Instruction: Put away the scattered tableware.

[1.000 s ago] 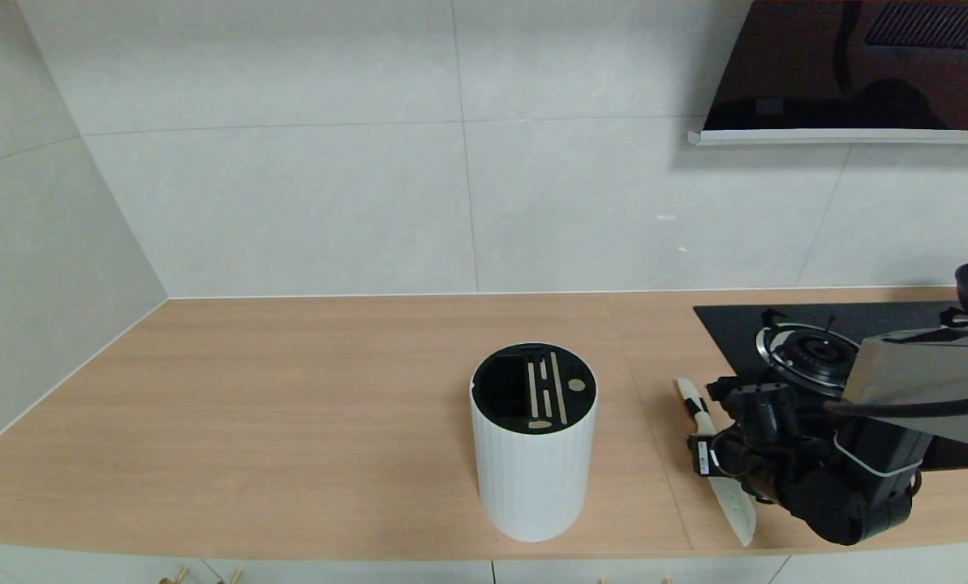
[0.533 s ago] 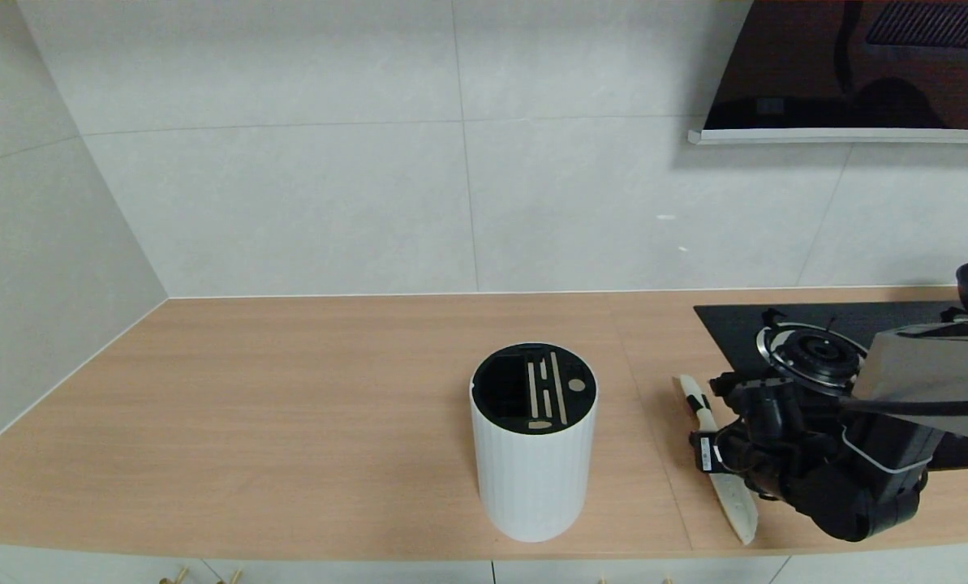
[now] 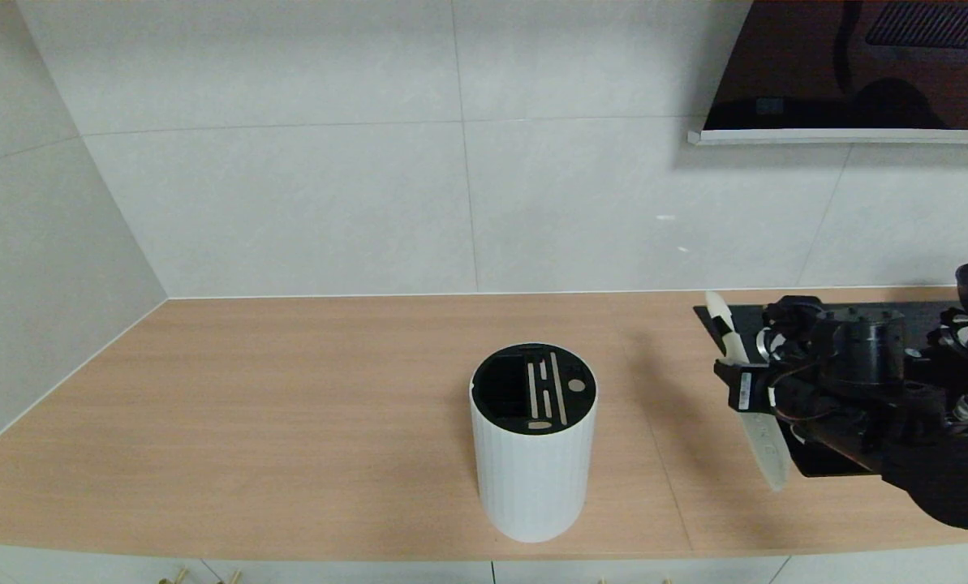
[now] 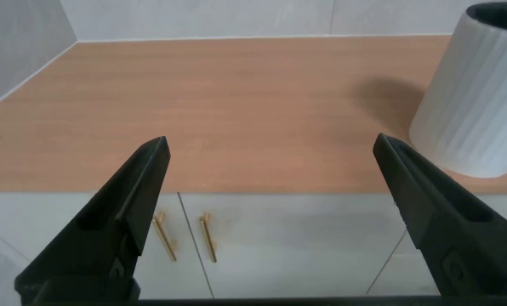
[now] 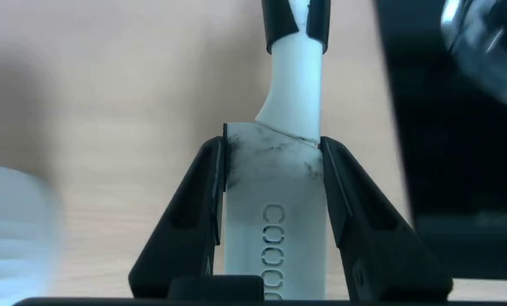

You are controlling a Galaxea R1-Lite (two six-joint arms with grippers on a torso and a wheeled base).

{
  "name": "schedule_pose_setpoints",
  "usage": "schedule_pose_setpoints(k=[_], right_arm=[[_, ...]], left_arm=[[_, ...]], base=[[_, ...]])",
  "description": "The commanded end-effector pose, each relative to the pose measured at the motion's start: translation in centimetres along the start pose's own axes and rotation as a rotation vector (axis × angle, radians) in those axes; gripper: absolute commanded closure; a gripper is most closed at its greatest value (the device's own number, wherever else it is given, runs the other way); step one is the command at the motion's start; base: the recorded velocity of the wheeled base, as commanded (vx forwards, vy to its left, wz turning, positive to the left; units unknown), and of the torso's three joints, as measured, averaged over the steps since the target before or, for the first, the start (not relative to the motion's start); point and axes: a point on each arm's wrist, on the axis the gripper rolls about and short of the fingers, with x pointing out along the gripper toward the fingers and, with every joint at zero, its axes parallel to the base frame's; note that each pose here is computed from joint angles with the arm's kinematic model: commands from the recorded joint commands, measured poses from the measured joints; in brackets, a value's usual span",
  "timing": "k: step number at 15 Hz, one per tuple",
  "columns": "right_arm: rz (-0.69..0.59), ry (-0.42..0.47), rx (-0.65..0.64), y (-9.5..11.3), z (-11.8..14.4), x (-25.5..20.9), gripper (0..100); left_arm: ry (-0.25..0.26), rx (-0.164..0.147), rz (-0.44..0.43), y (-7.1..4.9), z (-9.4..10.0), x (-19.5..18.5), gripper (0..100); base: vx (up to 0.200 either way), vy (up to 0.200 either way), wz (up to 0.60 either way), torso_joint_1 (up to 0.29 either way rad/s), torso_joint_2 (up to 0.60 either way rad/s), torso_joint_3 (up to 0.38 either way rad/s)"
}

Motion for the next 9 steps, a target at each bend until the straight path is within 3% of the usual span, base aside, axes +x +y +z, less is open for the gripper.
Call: schedule_pose_setpoints(k=[1, 3, 4, 5, 7, 8, 9], right_arm=[[0.097, -0.152, 0.010, 1.7, 3.8, -4.7, 100], [0.141, -0.236, -0.036, 3.3, 6.5, -5.2, 100], [0.160, -0.254, -0.036, 3.9, 7.4, -5.5, 100], [0.199, -0.261, -0.042, 4.9, 8.4, -6.2, 100], [0.253, -0.290, -0.043, 6.7, 10.1, -6.8, 100], [0.284, -0.297, -0.050, 7.7, 10.6, -7.1, 100], [0.306, -0.292, -0.057, 8.3, 10.4, -7.4, 100]], left_arm=[[0.023, -0.002, -0.128, -0.2, 2.6, 0.0, 0], [0.184, -0.035, -0.430, -0.7, 6.2, 2.5, 0], [0.224, -0.053, -0.518, -0.9, 7.7, 3.8, 0], [0.258, -0.084, -0.578, -1.2, 10.8, 6.3, 0], [0.288, -0.102, -0.666, -2.0, 15.2, 11.3, 0], [0.292, -0.133, -0.702, -2.8, 16.8, 14.5, 0], [0.257, -0.162, -0.740, -3.7, 17.5, 16.9, 0]], base=[[0.000, 0.000, 0.00, 0.000, 0.00, 0.000], [0.000, 0.000, 0.00, 0.000, 0.00, 0.000], [0.000, 0.000, 0.00, 0.000, 0.00, 0.000], [0.000, 0.000, 0.00, 0.000, 0.00, 0.000], [0.000, 0.000, 0.00, 0.000, 0.00, 0.000], [0.000, 0.000, 0.00, 0.000, 0.00, 0.000], [0.000, 0.000, 0.00, 0.000, 0.00, 0.000]])
